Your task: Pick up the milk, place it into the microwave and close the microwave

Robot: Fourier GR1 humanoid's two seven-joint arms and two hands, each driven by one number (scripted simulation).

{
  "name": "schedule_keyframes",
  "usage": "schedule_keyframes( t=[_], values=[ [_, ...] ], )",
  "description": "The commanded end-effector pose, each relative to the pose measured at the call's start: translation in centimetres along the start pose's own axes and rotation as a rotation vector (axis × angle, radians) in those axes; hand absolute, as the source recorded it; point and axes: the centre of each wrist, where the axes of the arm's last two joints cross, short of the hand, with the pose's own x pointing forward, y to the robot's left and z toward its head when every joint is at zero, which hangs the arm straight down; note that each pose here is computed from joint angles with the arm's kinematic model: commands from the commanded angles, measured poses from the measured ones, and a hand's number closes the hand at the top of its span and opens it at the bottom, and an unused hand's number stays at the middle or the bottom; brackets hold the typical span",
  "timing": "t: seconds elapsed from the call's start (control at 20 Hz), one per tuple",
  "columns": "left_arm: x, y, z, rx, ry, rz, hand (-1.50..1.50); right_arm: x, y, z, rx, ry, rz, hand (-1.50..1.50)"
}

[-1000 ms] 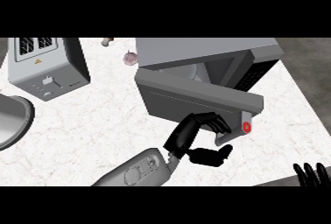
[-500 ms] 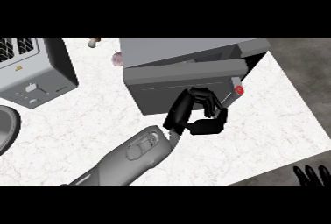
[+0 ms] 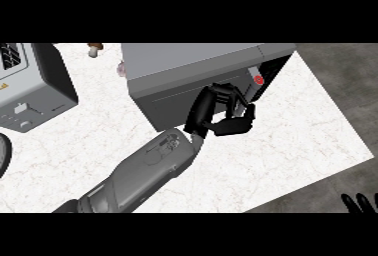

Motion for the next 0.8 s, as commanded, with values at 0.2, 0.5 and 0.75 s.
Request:
schedule_keyframes(
  t=[0.2, 0.5, 0.75],
  values=[
    [0.7, 0.6, -1.8, 0.043, -0.035, 0.01, 1.5, 1.0, 0.2, -0.5, 0.045, -0.01, -0.035, -1.5],
    [0.3, 0.8, -1.7, 0.052, -0.034, 0.027, 1.5, 1.8, 0.0, -0.6, 0.067, -0.005, -0.044, -1.5],
    [0.2, 0.8, -1.9, 0.066, -0.051, 0.012, 1.5, 2.8, 0.0, -1.3, 0.086, -0.054, -0.029, -1.5]
  ],
)
